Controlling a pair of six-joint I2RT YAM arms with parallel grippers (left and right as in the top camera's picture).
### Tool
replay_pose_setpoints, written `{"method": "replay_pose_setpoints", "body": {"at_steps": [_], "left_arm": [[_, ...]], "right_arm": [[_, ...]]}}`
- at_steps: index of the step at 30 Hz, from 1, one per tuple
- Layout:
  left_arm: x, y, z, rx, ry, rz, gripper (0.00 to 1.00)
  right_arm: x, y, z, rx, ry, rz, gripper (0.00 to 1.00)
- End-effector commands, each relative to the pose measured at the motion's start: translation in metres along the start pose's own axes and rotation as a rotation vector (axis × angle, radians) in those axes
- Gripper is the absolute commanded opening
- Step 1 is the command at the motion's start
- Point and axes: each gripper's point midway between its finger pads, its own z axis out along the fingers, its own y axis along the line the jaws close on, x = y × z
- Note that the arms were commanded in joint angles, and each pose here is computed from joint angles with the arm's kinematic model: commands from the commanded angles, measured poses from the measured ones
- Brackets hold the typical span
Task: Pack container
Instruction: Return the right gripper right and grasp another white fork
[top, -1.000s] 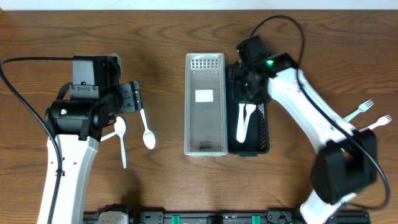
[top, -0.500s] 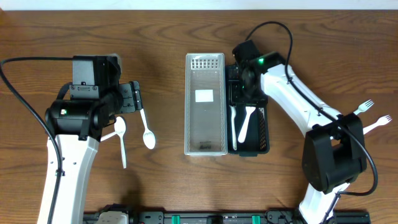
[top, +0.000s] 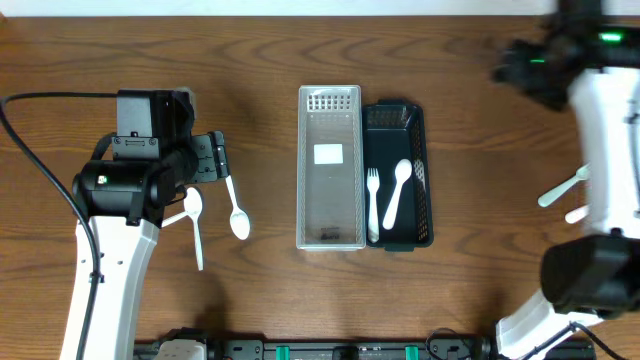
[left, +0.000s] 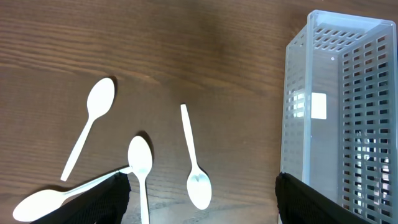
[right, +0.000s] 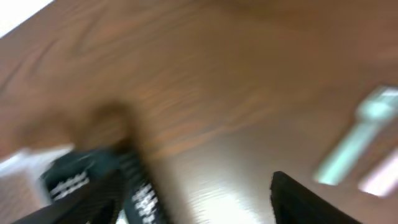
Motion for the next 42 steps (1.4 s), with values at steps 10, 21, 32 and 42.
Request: {"method": "replay_pose_setpoints", "body": {"at_steps": [10,21,32,42], "left_arm": [[-0.006,-0.002,-0.004,0.009,-0.013,0.004,0.77],[-0.006,-0.003,-0.004,0.009,-0.013,0.003,0.77],[-0.006,-0.003,-0.004,0.009,-0.013,0.004,0.78],[-0.006,-0.003,-0.004,0.009,-0.013,0.004,0.77]], "right_arm": [[0.011,-0.162,0.059,0.187,0.112,0.249,0.84],[0.062,-0.196,0.138,0.214,0.234,0.229,0.83],[0.071,-0.203,0.179,0.210,0.278,0.189,0.83],[0.075,-0.207,0.196,0.212,0.294,0.183,0.84]]}}
